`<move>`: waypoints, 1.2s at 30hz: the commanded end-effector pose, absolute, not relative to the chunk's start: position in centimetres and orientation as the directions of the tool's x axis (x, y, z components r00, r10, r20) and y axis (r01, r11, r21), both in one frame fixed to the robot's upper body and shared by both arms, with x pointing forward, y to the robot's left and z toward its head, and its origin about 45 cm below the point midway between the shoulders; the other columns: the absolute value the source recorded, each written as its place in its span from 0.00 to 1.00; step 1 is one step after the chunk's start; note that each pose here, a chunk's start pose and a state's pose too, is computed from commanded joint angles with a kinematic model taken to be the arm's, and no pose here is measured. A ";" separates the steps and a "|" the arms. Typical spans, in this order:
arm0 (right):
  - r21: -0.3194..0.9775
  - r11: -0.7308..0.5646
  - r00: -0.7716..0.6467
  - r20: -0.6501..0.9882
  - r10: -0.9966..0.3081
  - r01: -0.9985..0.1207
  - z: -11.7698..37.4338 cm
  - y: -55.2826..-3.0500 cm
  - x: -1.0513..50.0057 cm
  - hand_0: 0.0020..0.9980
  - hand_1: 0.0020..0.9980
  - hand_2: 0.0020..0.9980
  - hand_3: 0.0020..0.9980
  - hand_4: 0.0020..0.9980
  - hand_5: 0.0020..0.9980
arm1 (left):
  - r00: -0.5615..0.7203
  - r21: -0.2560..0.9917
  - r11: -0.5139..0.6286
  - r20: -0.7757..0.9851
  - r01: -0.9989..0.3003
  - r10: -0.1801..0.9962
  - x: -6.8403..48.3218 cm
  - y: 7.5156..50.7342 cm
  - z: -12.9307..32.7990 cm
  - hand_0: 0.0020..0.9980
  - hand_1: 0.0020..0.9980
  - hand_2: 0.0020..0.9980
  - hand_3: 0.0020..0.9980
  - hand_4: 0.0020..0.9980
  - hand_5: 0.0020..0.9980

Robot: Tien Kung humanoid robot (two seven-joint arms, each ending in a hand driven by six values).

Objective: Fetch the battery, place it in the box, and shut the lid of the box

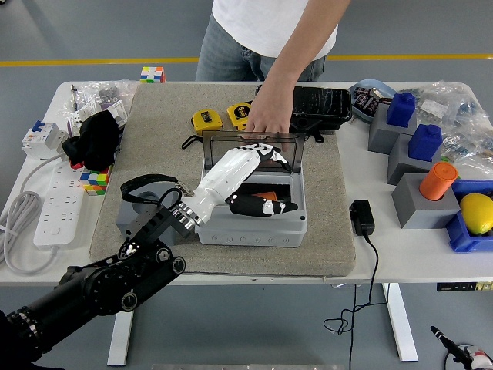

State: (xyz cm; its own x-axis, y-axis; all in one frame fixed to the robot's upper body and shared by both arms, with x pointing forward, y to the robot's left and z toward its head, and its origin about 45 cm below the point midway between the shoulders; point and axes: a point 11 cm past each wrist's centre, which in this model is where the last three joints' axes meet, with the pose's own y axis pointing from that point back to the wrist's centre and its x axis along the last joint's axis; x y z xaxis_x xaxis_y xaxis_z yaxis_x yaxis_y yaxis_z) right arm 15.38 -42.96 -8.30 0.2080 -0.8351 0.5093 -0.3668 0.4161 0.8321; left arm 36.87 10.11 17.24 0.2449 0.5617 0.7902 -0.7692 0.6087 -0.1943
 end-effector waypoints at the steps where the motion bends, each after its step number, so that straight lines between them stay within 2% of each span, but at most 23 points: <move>1: 0.832 0.416 0.208 0.509 -0.835 -0.367 -8.3 -42.9 15.4 0.94 0.92 0.84 0.82 1.00 1.00 | 0.240 -0.201 0.610 0.791 -0.766 0.563 36.8 10.0 17.4 1.00 0.99 0.88 0.82 1.00 0.77; 3: 0.832 0.415 0.208 0.509 -0.835 -0.368 -8.3 -42.9 15.4 0.94 0.92 0.84 0.82 1.00 1.00 | 0.233 -0.214 0.612 0.790 -0.761 0.567 36.7 9.9 17.7 1.00 0.99 0.88 0.82 1.00 0.77; 4: 0.832 0.415 0.208 0.509 -0.835 -0.369 -8.3 -42.9 15.5 0.94 0.92 0.84 0.82 1.00 1.00 | 0.229 -0.223 0.612 0.788 -0.759 0.571 36.7 9.8 18.0 1.00 1.00 0.99 0.94 1.00 0.84; 9: 0.831 0.415 0.206 0.509 -0.836 -0.370 -8.2 -42.9 15.6 0.94 0.92 0.84 0.82 1.00 1.00 | 0.231 -0.226 0.616 0.787 -0.754 0.572 36.7 9.8 18.8 1.00 1.00 0.99 0.94 1.00 0.84; 10: 0.831 0.416 0.206 0.510 -0.835 -0.369 -8.2 -42.9 15.6 0.94 0.92 0.84 0.82 1.00 1.00 | 0.234 -0.223 0.618 0.788 -0.754 0.570 36.6 9.8 18.9 1.00 1.00 1.00 0.96 1.00 1.00; 15: 0.833 0.417 0.209 0.509 -0.835 -0.363 -8.3 -43.0 15.3 0.94 0.92 0.84 0.82 1.00 1.00 | 0.243 -0.221 0.629 0.788 -0.746 0.565 36.3 9.6 19.8 1.00 1.00 1.00 0.96 1.00 1.00; 16: 0.834 0.416 0.210 0.508 -0.835 -0.362 -8.3 -43.0 15.2 0.94 0.92 0.84 0.82 1.00 1.00 | 0.245 -0.223 0.632 0.787 -0.742 0.566 36.2 9.5 20.0 1.00 0.90 0.84 0.78 1.00 1.00; 21: 0.835 0.413 0.211 0.506 -0.836 -0.364 -8.3 -42.9 15.3 0.94 0.92 0.84 0.82 1.00 1.00 | 0.235 -0.261 0.642 0.779 -0.721 0.581 35.5 9.2 21.4 1.00 0.90 0.84 0.78 1.00 1.00; 22: 0.834 0.413 0.211 0.506 -0.836 -0.365 -8.3 -42.9 15.3 0.94 0.91 0.84 0.82 1.00 1.00 | 0.233 -0.266 0.642 0.778 -0.719 0.583 35.4 9.2 21.6 0.60 0.43 0.61 0.65 1.00 0.98; 27: 0.835 0.415 0.211 0.507 -0.836 -0.362 -8.4 -43.0 15.2 0.94 0.91 0.84 0.82 1.00 1.00 | 0.215 -0.310 0.638 0.763 -0.705 0.609 34.8 9.3 23.3 0.60 0.43 0.61 0.65 1.00 0.98; 28: 0.835 0.415 0.211 0.507 -0.836 -0.362 -8.4 -43.0 15.2 0.94 0.91 0.84 0.82 1.00 1.00 | 0.209 -0.320 0.635 0.760 -0.703 0.616 34.8 9.3 23.7 0.55 0.50 0.60 0.64 1.00 0.95; 34: 0.834 0.415 0.213 0.508 -0.835 -0.363 -8.4 -43.0 15.2 0.94 0.91 0.84 0.82 1.00 1.00 | 0.160 -0.356 0.612 0.762 -0.706 0.628 35.4 10.2 25.5 0.55 0.50 0.60 0.64 1.00 0.95; 35: 0.834 0.415 0.213 0.509 -0.834 -0.364 -8.4 -43.0 15.2 0.94 0.92 0.84 0.82 1.00 1.00 | 0.149 -0.356 0.608 0.768 -0.710 0.623 35.6 10.4 25.7 0.72 0.63 0.62 0.65 1.00 0.95; 36: 0.834 0.415 0.213 0.509 -0.834 -0.364 -8.3 -43.0 15.2 0.94 0.92 0.84 0.82 1.00 1.00 | 0.137 -0.358 0.604 0.773 -0.712 0.620 35.8 10.7 25.9 0.72 0.63 0.62 0.65 1.00 0.95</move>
